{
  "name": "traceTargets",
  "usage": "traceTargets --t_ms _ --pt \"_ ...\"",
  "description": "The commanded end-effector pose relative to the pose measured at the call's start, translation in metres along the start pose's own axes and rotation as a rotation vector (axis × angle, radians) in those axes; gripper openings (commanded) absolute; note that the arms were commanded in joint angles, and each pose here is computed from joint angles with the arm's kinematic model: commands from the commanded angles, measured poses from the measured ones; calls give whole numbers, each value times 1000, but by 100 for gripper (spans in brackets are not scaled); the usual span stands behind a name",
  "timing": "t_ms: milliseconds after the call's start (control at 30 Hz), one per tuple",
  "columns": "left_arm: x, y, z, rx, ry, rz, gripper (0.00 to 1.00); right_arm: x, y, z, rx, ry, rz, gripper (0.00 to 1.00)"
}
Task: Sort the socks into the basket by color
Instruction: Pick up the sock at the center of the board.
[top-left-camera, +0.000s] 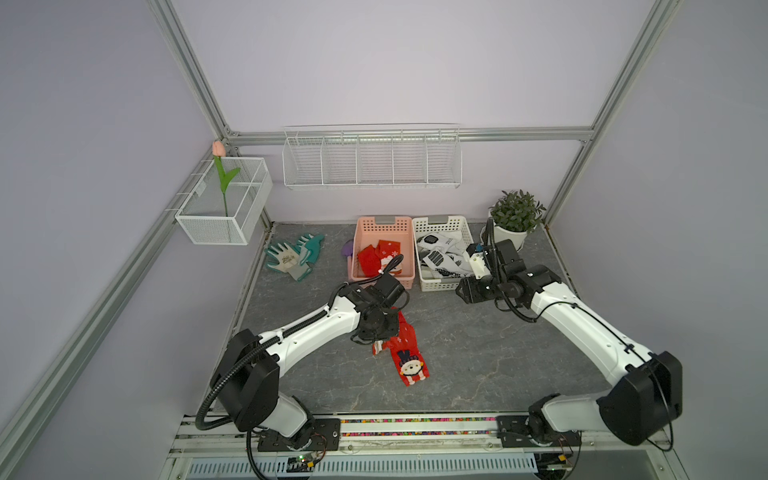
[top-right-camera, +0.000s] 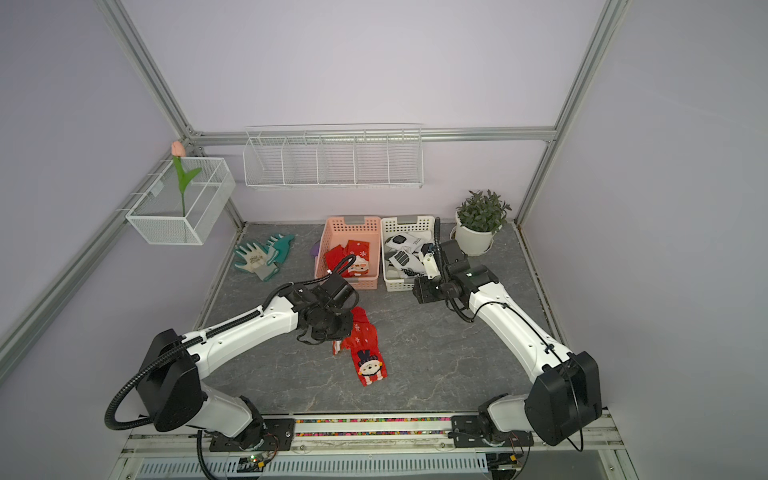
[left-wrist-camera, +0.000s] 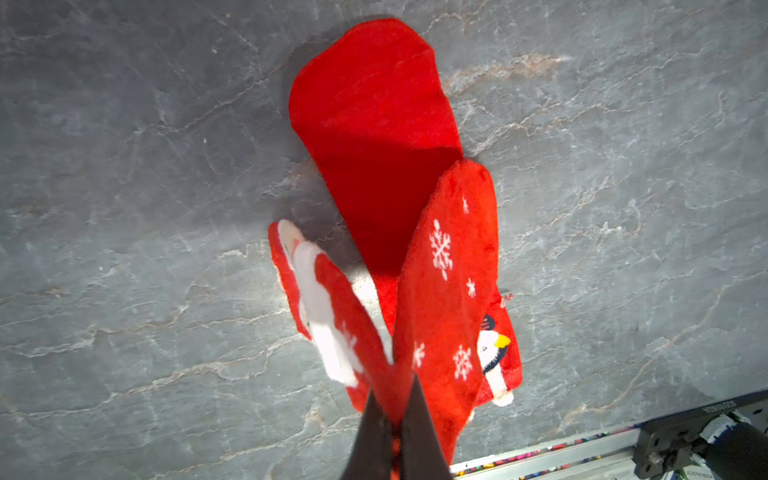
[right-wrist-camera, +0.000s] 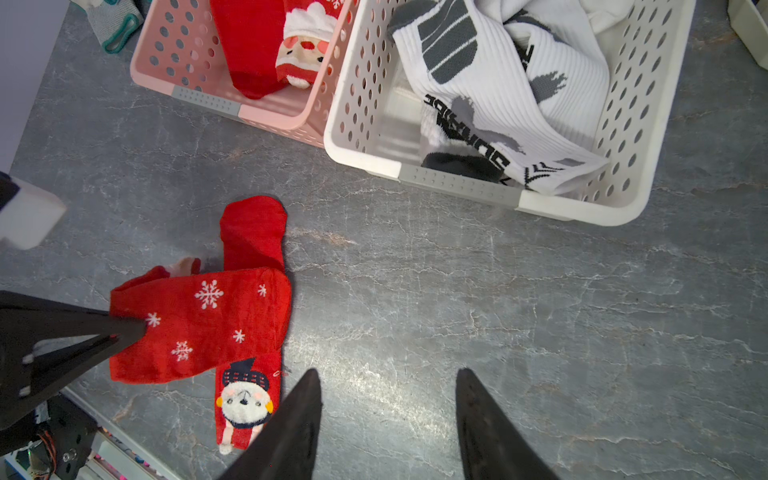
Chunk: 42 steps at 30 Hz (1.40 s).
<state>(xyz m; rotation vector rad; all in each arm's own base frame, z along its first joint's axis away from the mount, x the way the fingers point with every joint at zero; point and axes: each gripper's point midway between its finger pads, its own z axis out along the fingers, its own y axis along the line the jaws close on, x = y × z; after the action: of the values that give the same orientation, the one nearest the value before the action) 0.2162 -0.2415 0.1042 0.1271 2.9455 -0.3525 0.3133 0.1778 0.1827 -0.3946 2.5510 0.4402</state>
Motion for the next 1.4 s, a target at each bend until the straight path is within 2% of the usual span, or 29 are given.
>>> traceTargets --t_ms 0,700,1367 --pt "-11 -6 -8 -10 -31 17 5 5 2 0 -8 18 -6 54" --pt "-68 -45 -55 20 -142 121 4 11 2 7 -13 27 11 54" --pt "-128 -37 -101 18 -238 114 4 10 2 5 -17 24 9 55"
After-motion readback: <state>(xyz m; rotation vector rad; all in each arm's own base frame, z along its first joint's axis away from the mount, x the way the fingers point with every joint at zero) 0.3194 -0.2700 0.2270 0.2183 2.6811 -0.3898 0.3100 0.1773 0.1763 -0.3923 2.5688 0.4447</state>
